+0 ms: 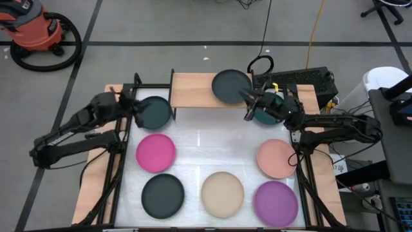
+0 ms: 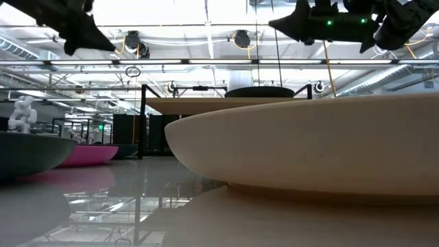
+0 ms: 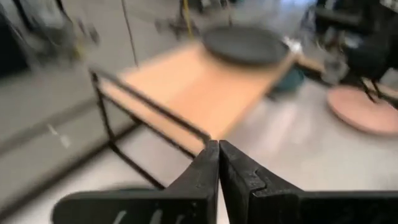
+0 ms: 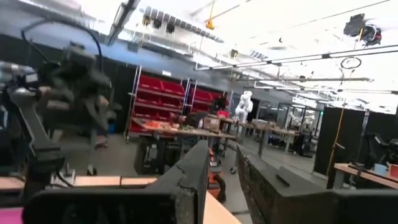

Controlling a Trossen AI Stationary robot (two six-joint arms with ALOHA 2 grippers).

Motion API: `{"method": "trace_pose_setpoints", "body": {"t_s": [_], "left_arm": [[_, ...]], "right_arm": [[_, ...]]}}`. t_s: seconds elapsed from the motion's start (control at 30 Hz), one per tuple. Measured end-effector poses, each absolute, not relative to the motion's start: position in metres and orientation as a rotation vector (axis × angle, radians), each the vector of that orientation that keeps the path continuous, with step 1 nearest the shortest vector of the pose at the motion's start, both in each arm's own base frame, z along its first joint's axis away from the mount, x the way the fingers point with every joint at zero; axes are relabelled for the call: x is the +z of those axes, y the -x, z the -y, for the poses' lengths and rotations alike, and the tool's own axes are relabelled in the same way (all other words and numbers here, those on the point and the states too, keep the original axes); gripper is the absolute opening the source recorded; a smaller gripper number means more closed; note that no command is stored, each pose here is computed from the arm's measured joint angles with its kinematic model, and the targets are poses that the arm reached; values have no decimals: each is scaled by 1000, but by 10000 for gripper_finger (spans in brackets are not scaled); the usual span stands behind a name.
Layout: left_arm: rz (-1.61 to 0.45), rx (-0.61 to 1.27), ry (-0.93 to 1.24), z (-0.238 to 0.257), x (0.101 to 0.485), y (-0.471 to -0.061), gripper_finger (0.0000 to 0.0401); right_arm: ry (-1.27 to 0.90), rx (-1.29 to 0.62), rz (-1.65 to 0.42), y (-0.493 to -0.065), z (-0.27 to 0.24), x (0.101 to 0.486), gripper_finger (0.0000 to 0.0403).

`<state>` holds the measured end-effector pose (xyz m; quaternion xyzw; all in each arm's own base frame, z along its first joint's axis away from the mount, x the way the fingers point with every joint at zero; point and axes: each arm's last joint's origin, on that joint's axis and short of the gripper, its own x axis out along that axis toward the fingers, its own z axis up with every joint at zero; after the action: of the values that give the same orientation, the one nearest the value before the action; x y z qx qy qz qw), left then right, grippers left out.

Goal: Place and stack plates onto a shelf
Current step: Stack the left green plate on the black plate on the shelf

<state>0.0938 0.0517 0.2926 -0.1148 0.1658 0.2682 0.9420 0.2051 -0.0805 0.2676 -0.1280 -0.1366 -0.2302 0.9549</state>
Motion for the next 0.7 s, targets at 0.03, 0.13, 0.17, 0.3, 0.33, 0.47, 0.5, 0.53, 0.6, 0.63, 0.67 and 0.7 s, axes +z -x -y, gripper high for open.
{"method": "trace_pose_setpoints", "body": {"t_s": [0.03,0.13,0.17,0.3,0.33,0.47,0.5,0.53,0.6,0.63,0.67,0.7], "left_arm": [[-389,536,246,-52,289,-97,16],[-566,562,239,-53,274,-106,16],[-637,575,237,-53,269,-109,16],[-749,576,199,-55,256,-124,16],[-772,567,185,-55,254,-127,16],[-825,575,196,-58,247,-136,17],[-823,587,210,-59,246,-138,17],[-811,599,220,-60,246,-141,17],[-771,623,239,-63,246,-148,17],[-761,624,248,-64,246,-151,17],[-764,620,252,-64,245,-153,17],[-775,615,253,-64,243,-154,17]], "right_arm": [[250,-463,286,-204,80,269,70],[186,-393,305,-203,78,271,70],[155,-354,305,-203,76,271,70],[67,-221,294,-205,69,269,70],[56,-199,291,-205,68,269,70],[16,-154,253,-209,60,265,70],[13,-145,244,-210,58,264,70],[11,-136,237,-210,56,263,70],[25,-121,236,-211,52,263,70],[36,-112,235,-212,50,263,70],[45,-103,234,-212,48,263,70],[50,-93,231,-213,45,263,70]]}}
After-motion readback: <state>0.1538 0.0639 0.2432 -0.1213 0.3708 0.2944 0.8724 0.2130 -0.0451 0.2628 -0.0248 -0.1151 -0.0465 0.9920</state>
